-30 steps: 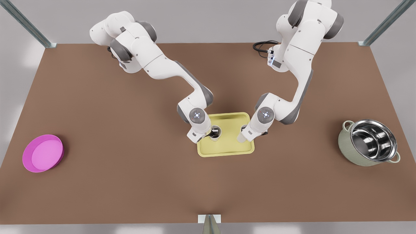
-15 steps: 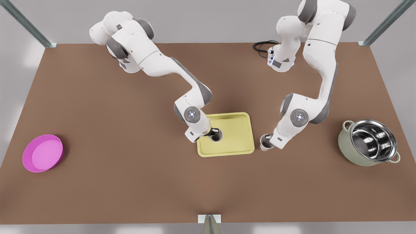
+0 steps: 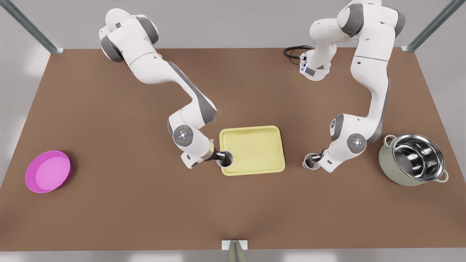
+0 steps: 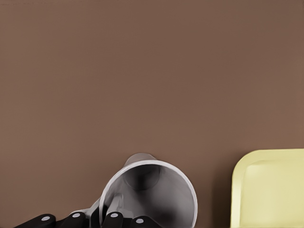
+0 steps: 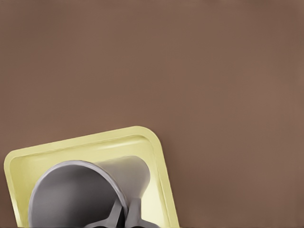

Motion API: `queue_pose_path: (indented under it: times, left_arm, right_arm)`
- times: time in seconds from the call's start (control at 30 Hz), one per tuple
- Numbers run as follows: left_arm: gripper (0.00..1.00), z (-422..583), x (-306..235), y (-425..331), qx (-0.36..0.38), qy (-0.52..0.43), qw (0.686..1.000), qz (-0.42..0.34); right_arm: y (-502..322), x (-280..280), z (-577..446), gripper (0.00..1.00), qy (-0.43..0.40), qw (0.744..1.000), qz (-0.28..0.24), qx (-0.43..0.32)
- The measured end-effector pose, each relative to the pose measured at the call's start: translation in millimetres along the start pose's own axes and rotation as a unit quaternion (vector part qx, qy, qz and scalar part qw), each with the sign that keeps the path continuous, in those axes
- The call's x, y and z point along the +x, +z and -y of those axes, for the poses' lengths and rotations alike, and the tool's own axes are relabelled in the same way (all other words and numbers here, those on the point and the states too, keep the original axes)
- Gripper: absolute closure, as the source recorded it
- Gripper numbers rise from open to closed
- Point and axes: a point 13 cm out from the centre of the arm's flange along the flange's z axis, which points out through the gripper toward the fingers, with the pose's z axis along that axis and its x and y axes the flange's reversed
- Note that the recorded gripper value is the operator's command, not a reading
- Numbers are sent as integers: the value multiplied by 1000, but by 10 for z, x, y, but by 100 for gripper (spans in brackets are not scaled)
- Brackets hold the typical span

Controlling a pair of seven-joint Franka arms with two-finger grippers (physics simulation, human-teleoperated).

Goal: Use the left arm to pick up the white IKEA cup from the tray and place it on the middle-left position; use the right arm to pick up the white IKEA cup from the tray and place it on the middle-right position

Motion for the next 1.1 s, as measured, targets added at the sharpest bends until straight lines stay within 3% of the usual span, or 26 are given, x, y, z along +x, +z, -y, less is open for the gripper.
queue_pose_path:
  times: [0.03,0.07,0.1,0.13,0.27,0.33,0.43,0.57,0.73,0.8,0.83,1.1]
  left_arm:
    - [95,1,-8,14,0,5,1000,1]
    - [87,-3,-16,30,1,9,1000,2]
    - [27,-3,-23,37,3,13,1000,3]
    - [0,4,-30,36,6,18,1000,4]
    - [0,76,-51,-55,25,44,999,11]
    - [0,70,-82,-578,18,64,997,37]
    - [0,54,-151,-1911,-4,87,992,93]
    - [0,-178,42,-2760,-22,68,993,98]
    - [0,-335,366,-2838,-35,54,996,56]
    - [0,-314,403,-2781,-37,55,997,44]
    - [0,-289,417,-2757,-38,57,997,40]
    - [0,-293,455,-2702,-41,52,997,28]
  right_arm:
    - [-35,-102,131,98,4,1000,4,6]
    - [-67,-224,293,98,10,1000,8,11]
    - [-110,-367,489,98,18,1000,11,15]
    - [-173,-545,749,98,30,999,14,19]
    - [-509,-1223,2093,98,75,997,17,28]
    - [-622,-1385,2625,98,77,996,13,31]
    - [-613,-1439,3125,98,58,998,-3,36]
    - [-283,-1368,3684,98,28,998,-47,43]
    - [11,-1217,3902,95,-32,994,-88,51]
    - [28,-1198,3936,10,-56,992,-93,57]
    - [26,-1196,3970,0,-66,991,-95,63]
    - [-184,-1197,3951,0,-120,986,-95,71]
